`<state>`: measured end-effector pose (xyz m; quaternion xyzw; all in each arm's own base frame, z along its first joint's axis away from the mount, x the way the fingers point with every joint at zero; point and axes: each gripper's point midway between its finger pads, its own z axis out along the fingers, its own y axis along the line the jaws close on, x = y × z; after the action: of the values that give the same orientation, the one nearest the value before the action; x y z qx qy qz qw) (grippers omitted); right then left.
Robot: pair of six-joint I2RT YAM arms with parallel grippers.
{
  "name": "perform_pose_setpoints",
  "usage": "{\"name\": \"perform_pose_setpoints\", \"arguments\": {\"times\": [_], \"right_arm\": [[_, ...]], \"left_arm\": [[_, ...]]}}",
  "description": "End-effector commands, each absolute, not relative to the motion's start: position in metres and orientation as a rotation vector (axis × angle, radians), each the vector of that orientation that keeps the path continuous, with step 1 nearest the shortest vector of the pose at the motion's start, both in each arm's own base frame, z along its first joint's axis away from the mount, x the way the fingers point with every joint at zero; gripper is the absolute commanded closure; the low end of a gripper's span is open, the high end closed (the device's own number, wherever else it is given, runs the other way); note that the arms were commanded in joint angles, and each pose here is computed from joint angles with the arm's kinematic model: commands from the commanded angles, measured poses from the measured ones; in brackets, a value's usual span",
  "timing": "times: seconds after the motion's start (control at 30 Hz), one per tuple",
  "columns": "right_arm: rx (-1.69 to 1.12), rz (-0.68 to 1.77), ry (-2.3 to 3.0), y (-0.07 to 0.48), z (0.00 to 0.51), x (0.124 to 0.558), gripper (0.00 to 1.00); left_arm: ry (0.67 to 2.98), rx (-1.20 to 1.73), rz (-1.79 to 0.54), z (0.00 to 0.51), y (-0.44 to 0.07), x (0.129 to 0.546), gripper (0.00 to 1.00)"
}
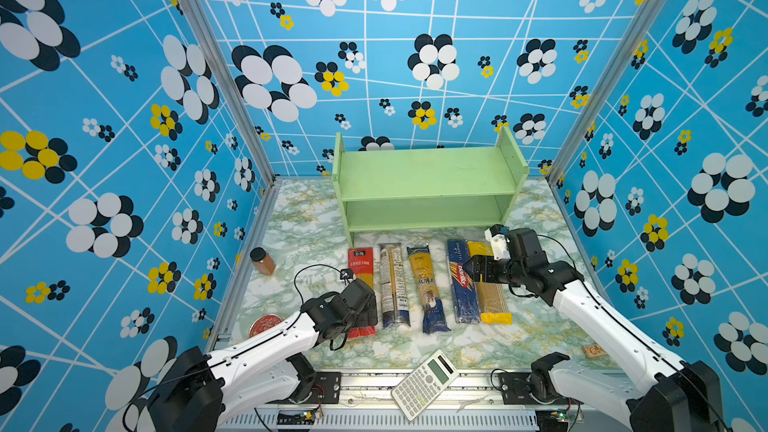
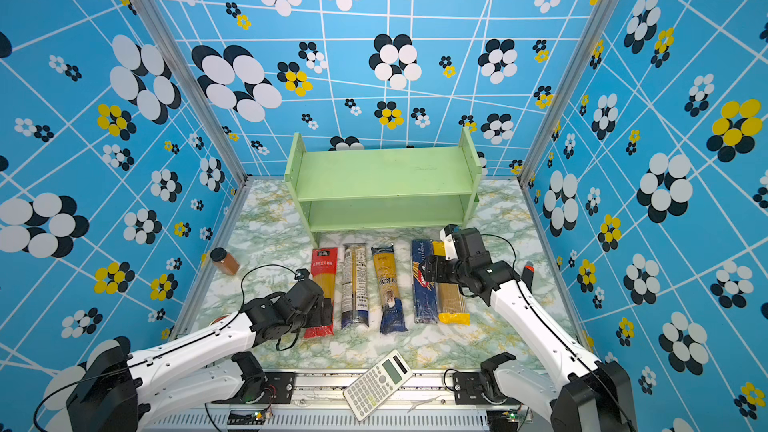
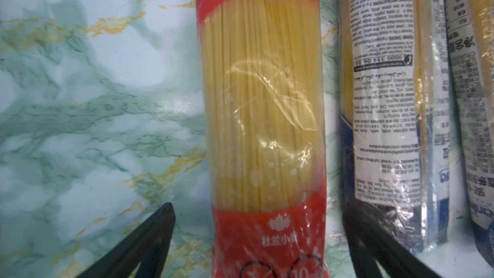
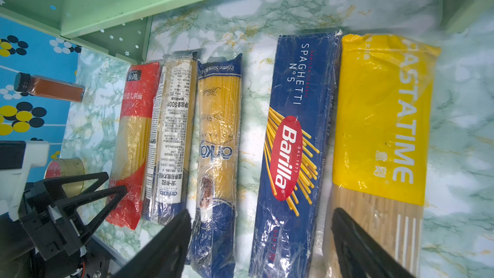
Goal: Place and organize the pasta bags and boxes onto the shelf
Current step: 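Lower the left gripper around the red spaghetti bag's middle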
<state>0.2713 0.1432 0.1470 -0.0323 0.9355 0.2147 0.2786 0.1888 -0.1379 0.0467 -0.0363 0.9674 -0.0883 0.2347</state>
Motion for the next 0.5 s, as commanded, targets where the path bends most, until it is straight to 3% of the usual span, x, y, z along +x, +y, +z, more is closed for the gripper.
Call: {"name": "perform_pose_setpoints", "arguments": {"times": [0.0,0.47], "right_arm": [[-0.084,0.558,2.512,0.144,0.149,0.273,0.16],[-0.079,0.553,2.525,0.145,0.142,0.274,0.16]], "left_arm": [[2.659,-0.108,-0.214,0.04,-0.135,0.187,0.01],[2.667,-0.134,-0.193,0.028,-0.135,0.189,0.01]]}}
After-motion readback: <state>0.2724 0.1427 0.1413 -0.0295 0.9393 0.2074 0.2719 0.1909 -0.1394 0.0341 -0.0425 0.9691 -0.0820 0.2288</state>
